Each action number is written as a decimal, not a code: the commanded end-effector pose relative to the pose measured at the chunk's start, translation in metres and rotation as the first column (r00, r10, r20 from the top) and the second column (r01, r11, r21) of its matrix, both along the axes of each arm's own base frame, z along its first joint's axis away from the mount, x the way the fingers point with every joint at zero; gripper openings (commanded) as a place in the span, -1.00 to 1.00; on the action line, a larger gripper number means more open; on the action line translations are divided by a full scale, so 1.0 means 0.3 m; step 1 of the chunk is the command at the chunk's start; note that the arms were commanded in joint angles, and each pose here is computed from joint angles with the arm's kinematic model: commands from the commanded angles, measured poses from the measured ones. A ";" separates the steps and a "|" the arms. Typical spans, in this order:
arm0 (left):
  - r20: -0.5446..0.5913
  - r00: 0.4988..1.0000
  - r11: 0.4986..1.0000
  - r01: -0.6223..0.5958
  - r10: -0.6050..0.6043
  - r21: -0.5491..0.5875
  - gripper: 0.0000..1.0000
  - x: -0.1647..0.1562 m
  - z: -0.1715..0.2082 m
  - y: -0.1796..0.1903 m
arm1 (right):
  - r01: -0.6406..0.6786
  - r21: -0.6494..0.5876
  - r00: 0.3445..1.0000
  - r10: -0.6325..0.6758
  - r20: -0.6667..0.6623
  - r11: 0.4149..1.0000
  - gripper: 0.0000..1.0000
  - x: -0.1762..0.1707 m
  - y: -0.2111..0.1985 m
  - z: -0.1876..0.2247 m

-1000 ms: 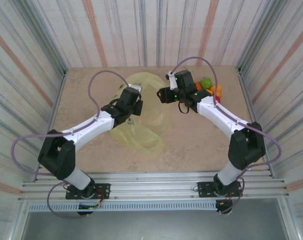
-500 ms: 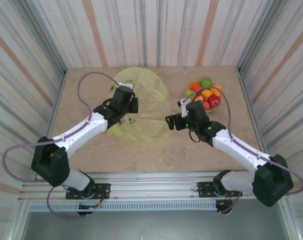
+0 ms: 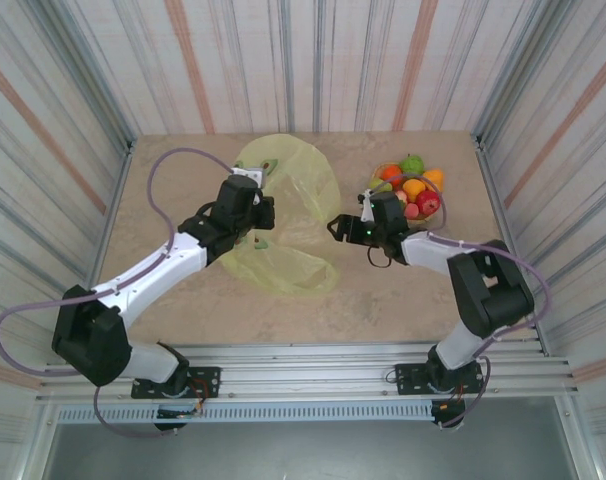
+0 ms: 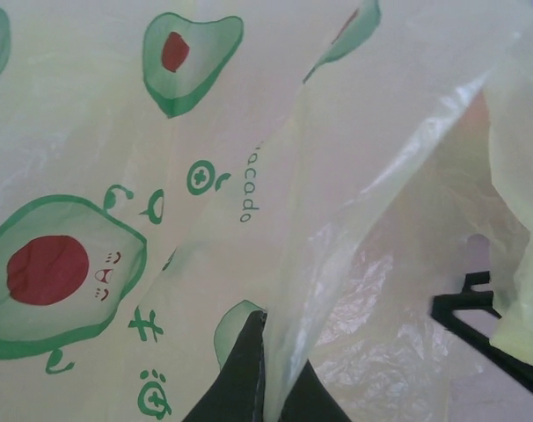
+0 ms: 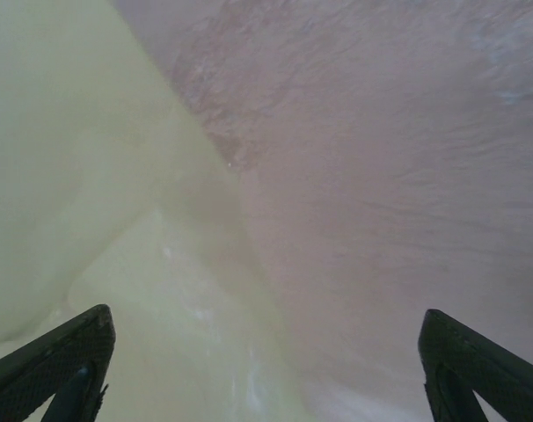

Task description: Place the fruits into the plastic bag

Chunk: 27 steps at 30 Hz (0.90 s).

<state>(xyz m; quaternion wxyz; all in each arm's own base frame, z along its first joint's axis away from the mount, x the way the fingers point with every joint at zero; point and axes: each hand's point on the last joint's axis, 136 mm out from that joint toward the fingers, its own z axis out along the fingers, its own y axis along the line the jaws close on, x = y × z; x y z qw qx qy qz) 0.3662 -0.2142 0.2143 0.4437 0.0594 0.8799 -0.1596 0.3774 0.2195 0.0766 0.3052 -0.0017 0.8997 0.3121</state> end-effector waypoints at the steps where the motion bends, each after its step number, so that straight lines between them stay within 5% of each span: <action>1: 0.019 1.000 0.996 0.017 -0.015 -0.086 -1.00 -0.014 0.063 0.002 | -0.018 0.090 1.000 0.016 0.019 0.996 0.48 0.054 0.075 0.011; 5: -0.020 0.999 0.983 0.040 -0.044 -0.181 -1.00 -0.021 0.082 0.016 | -0.009 0.130 1.000 0.008 0.013 0.991 -0.35 0.089 0.083 0.011; 8: -0.066 0.995 0.981 0.063 -0.076 -0.181 -1.00 -0.039 0.090 0.047 | 0.044 0.088 0.999 -0.045 0.005 0.995 -0.61 0.081 0.044 0.029; 12: -0.130 0.986 0.994 0.106 -0.104 0.008 -1.00 -0.081 0.089 0.112 | 0.141 -0.057 0.990 -0.141 0.002 0.988 -0.94 0.052 -0.049 0.043; 16: -0.145 0.985 0.964 0.121 -0.088 0.235 -1.00 -0.096 0.104 0.204 | 0.168 -0.127 0.985 -0.171 -0.010 0.977 -0.98 0.025 -0.077 0.054; 20: -0.160 0.979 0.928 0.175 -0.127 0.330 -1.00 -0.101 0.116 0.188 | 0.151 -0.171 0.988 -0.152 0.008 0.974 -0.96 0.019 -0.026 0.081; 27: -0.185 0.925 0.922 0.360 -0.333 0.144 -1.00 -0.133 0.155 0.005 | 0.097 -0.197 0.995 -0.099 0.001 0.976 -0.94 0.038 0.067 0.084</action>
